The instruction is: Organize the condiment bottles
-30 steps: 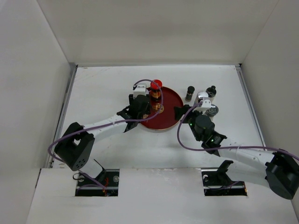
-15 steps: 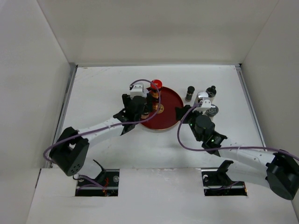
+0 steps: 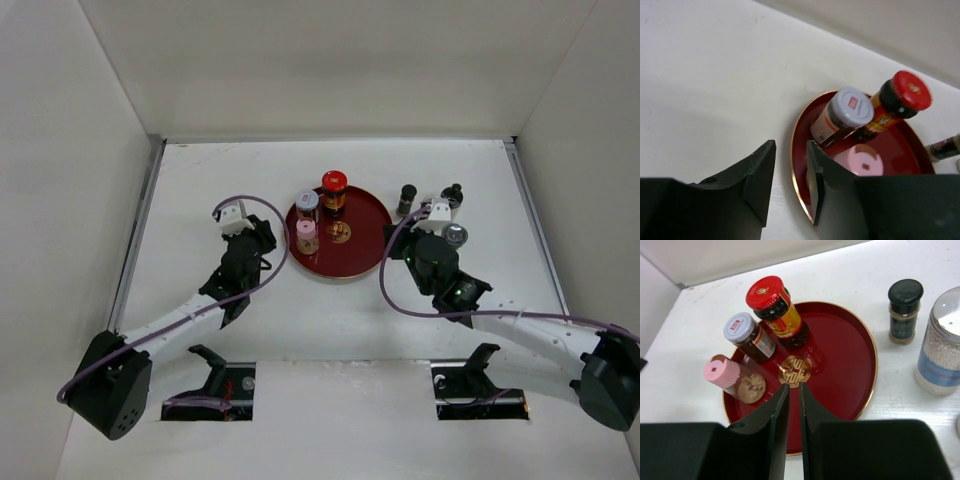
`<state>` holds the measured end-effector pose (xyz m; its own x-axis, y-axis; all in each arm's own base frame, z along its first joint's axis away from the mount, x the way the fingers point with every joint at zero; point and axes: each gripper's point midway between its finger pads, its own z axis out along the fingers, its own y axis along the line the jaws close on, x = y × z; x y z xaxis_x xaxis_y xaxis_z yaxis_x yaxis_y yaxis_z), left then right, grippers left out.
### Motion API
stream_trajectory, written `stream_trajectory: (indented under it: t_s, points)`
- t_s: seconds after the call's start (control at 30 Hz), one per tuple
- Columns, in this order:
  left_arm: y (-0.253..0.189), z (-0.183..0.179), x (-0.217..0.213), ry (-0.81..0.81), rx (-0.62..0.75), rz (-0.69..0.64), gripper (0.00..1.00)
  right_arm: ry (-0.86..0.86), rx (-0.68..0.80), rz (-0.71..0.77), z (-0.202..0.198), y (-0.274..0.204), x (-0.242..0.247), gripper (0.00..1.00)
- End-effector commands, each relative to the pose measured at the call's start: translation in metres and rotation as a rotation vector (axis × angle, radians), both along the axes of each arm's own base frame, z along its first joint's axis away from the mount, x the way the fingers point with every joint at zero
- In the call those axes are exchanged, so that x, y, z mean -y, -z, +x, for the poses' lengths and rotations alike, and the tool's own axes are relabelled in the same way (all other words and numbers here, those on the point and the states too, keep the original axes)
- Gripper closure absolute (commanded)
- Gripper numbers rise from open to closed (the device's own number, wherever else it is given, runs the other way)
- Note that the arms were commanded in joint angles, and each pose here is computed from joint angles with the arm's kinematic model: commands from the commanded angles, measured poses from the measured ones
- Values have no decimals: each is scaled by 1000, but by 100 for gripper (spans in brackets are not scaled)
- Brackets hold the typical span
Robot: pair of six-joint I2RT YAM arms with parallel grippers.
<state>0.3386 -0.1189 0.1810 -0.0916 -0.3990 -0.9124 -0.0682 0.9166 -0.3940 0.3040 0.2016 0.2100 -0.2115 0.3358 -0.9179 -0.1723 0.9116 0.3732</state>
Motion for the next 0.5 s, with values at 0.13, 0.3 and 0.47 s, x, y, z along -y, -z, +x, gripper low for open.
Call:
stream_trajectory:
  t_s: [0.13, 0.3, 0.47]
  points:
    - [26, -15, -8, -20, 5, -135, 75, 181, -6, -97, 17, -35, 42, 67]
    - [23, -22, -10, 1, 52, -174, 75, 335, -17, -140, 37, -50, 90, 32]
    - [22, -28, -12, 5, 69, -194, 73, 432, -92, -223, 63, -41, 124, 11]
